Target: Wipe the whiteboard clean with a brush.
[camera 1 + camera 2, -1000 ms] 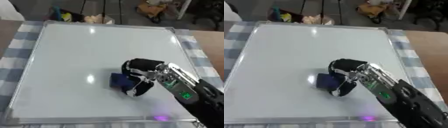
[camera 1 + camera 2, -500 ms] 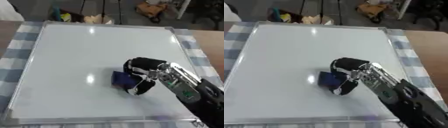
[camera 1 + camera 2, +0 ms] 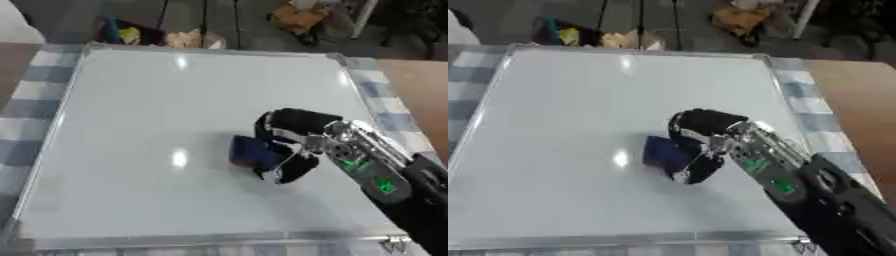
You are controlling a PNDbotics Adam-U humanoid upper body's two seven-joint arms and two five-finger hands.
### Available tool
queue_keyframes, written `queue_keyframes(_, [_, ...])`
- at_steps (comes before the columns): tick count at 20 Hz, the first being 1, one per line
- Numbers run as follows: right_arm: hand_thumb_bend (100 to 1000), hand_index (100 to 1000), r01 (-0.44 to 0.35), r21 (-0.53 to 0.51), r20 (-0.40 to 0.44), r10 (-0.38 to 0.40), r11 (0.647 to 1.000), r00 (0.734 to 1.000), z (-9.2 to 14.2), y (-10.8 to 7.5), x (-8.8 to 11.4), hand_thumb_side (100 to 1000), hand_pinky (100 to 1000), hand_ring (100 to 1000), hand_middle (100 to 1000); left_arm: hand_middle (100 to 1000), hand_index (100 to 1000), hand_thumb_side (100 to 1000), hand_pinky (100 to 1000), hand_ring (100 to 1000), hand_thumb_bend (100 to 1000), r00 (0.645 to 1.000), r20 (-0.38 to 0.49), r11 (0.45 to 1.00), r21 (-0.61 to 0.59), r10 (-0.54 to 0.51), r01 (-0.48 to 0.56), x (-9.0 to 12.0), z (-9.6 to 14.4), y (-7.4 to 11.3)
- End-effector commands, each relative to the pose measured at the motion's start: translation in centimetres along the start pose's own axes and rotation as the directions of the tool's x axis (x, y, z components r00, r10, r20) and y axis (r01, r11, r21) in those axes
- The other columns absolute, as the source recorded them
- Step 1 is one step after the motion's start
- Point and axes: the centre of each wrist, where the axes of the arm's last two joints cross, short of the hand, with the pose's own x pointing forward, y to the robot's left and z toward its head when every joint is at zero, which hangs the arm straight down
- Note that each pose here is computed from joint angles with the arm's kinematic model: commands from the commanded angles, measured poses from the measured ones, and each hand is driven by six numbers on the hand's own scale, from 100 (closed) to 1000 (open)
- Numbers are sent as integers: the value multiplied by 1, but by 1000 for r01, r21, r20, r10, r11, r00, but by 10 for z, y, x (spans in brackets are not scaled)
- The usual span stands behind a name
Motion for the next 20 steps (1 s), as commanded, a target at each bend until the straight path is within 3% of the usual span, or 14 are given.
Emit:
queue_keyframes(1, [108,100,-36,-34,-38,35,999,999,11,-13,-6,284,697,701,473,604,589,933,381,707,148,1000,24,1000,-13,-6,6,5,-5,0])
queue_keyframes(20, [100,100,-25,-46,-228,13,999,973,45,-16,-45,294,713,708,448,605,588,933,380,708,148,1000,26,1000,-18,-17,18,6,-5,2])
